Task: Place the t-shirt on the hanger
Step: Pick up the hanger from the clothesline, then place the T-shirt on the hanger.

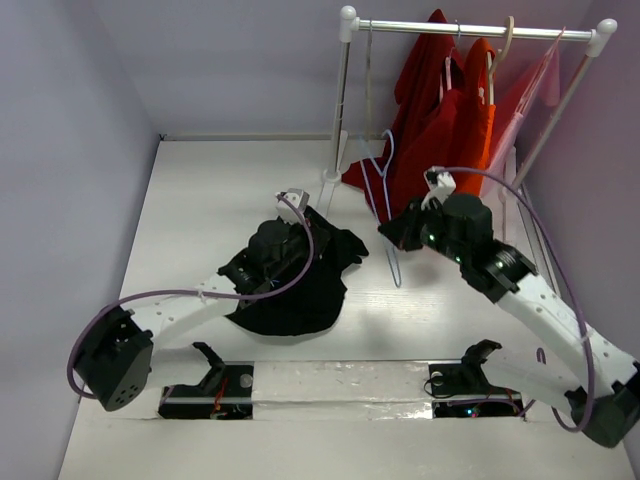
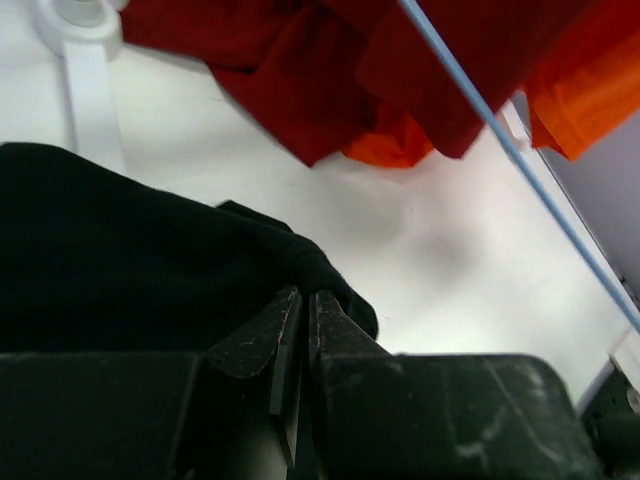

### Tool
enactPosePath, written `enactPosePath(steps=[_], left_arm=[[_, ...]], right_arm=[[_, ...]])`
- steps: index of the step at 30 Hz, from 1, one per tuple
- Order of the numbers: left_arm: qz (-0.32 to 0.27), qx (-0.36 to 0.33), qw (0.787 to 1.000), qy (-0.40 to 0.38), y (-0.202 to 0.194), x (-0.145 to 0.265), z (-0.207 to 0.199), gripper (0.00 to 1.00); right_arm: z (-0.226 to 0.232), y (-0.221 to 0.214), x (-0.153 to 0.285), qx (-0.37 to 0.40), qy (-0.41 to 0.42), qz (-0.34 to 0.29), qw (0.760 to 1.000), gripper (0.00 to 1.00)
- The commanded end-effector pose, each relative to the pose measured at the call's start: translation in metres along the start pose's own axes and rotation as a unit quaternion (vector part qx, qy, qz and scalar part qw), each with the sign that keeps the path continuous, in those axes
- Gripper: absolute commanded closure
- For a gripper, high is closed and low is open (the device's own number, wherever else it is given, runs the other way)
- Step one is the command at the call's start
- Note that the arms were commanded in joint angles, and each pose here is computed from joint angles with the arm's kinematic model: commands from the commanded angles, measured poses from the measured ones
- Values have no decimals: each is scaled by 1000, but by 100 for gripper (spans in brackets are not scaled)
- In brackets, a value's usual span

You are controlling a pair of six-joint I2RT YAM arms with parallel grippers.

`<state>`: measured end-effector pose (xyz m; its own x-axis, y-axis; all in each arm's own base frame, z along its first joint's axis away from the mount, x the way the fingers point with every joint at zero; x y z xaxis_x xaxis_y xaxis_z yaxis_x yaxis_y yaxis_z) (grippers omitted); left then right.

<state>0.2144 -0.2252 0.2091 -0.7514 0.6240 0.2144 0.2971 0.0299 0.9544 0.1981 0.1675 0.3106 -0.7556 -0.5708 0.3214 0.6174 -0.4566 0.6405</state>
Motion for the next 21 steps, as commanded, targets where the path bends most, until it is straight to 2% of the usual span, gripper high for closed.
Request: enactPosePath(steps=[1,6,12,16,21], left_arm=[[-38,14,999,7,27,-9,7,100],[-29,25,999,15,34,-26,24,100],[-18,30,999,37,39,-45,43,100],[-15,35,999,38,42,-55,45,100],[-26,40,998,40,56,-58,43,100]], right_arm=[[7,-21,39,7,87,62,994,100],[-1,-49,74,17,137,138,981,100],[1,-56,112,35,174,172,969,100],[-3,-65,118,31,182,203,962,100],[-17,-76,104,22,151,235,960,100]])
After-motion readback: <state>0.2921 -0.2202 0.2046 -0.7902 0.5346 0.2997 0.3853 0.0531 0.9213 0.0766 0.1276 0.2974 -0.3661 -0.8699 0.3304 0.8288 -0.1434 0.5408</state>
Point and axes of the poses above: each gripper's point midway between its finger pads, its own x axis back along the fingers, its own z axis along the line the jaws close on, y = z × x, the point moved 9 cm from there along x, back along the fingers, and after that the axes turned 15 degrees about -x, right-handed, at the moved point
